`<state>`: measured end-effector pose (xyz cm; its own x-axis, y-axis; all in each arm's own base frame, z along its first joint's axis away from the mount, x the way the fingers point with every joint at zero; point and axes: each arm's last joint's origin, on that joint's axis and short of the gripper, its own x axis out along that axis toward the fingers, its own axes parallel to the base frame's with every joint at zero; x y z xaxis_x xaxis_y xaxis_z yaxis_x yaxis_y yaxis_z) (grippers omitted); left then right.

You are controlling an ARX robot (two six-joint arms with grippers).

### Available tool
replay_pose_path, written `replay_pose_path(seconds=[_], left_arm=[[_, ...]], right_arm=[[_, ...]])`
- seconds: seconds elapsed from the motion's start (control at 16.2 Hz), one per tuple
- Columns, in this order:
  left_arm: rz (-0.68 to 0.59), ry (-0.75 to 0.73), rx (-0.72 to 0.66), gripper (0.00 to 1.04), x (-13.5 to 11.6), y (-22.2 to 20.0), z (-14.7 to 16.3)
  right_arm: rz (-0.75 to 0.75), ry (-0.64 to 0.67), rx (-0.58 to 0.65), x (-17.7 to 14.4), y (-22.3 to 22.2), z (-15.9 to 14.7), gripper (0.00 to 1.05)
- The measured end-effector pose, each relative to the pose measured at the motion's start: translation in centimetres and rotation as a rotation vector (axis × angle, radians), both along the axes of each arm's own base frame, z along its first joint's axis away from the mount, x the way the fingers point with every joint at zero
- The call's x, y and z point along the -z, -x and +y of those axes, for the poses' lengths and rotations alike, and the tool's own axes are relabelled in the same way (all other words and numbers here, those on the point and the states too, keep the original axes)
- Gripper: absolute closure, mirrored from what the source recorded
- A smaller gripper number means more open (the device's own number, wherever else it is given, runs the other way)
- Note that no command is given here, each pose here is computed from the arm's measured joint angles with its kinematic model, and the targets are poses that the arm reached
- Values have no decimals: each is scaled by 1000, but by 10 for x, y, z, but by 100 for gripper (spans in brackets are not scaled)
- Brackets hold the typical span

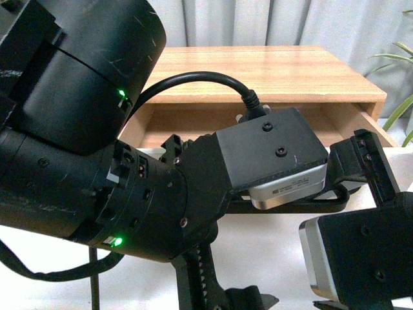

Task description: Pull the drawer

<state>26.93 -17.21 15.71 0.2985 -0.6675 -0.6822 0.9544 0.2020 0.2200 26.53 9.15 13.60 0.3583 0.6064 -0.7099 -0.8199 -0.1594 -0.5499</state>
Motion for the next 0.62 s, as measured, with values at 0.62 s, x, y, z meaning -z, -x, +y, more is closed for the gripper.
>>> replay_pose_path(seconds=[0.62], left_arm=[[11,50,-10,7,-12,9,3]], right_arm=[[-42,-15,-4,-6,8,-1,6]])
